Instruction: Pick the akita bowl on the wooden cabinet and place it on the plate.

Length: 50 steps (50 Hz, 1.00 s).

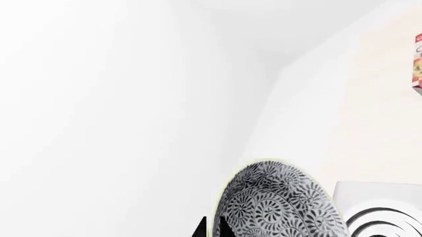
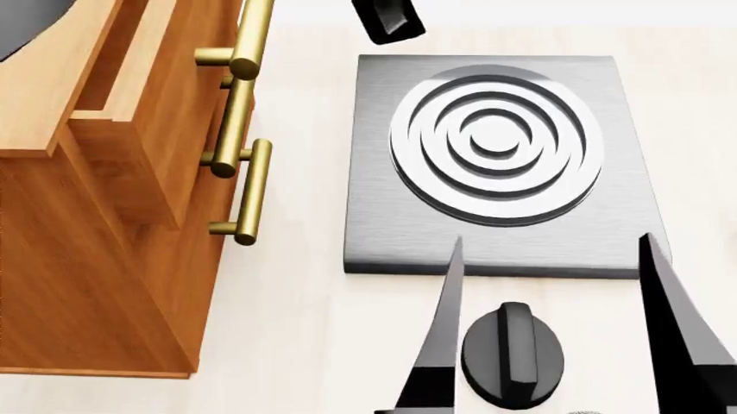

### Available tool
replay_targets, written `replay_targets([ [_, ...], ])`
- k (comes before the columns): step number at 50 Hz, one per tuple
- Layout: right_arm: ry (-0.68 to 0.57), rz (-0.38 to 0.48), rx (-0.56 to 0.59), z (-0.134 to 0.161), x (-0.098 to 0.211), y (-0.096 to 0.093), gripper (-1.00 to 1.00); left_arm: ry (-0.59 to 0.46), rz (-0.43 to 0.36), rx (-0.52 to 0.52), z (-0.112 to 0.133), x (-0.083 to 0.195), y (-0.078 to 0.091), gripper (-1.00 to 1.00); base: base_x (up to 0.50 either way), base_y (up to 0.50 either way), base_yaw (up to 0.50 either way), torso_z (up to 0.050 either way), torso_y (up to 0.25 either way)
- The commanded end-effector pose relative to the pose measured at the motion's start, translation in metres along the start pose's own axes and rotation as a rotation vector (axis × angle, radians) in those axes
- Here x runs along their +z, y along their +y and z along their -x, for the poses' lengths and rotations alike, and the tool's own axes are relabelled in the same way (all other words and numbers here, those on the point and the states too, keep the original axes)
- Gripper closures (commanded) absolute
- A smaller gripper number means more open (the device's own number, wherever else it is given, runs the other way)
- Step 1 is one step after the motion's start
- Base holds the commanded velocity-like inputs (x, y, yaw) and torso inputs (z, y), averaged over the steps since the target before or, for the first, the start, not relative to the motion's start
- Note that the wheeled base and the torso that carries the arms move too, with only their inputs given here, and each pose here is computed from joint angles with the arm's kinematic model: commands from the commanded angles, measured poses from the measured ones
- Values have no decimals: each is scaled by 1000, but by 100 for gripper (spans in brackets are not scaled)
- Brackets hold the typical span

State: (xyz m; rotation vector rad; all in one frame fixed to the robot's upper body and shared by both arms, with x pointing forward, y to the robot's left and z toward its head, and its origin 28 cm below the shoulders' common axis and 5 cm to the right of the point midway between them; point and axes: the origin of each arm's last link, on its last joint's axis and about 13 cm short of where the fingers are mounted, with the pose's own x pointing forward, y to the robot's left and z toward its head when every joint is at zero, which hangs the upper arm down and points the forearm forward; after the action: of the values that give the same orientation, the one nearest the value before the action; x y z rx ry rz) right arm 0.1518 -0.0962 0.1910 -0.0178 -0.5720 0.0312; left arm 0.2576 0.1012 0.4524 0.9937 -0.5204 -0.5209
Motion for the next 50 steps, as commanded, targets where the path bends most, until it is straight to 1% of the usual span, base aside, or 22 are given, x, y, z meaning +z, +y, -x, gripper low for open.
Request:
replay_targets([
  [1, -17, 11, 19, -8, 6, 2, -100, 12, -1, 28, 2, -8, -2, 100, 0, 0, 0, 0, 0],
  [20, -35, 39, 20, -17, 10, 1, -100, 21, 12, 22, 4, -15, -7, 100, 0, 0, 0, 0, 1],
  [32, -34, 40, 16, -23, 9, -3, -100, 25, 10, 22, 7, -17, -8, 100, 0, 0, 0, 0, 1],
  [40, -34, 50, 25, -26, 9, -3, -100, 8, 21, 21, 9, -20, -7, 100, 0, 0, 0, 0, 0],
  [50, -29, 48, 41, -34, 8, -1, -100, 0, 30, 1, 10, -21, -10, 100, 0, 0, 0, 0, 1],
])
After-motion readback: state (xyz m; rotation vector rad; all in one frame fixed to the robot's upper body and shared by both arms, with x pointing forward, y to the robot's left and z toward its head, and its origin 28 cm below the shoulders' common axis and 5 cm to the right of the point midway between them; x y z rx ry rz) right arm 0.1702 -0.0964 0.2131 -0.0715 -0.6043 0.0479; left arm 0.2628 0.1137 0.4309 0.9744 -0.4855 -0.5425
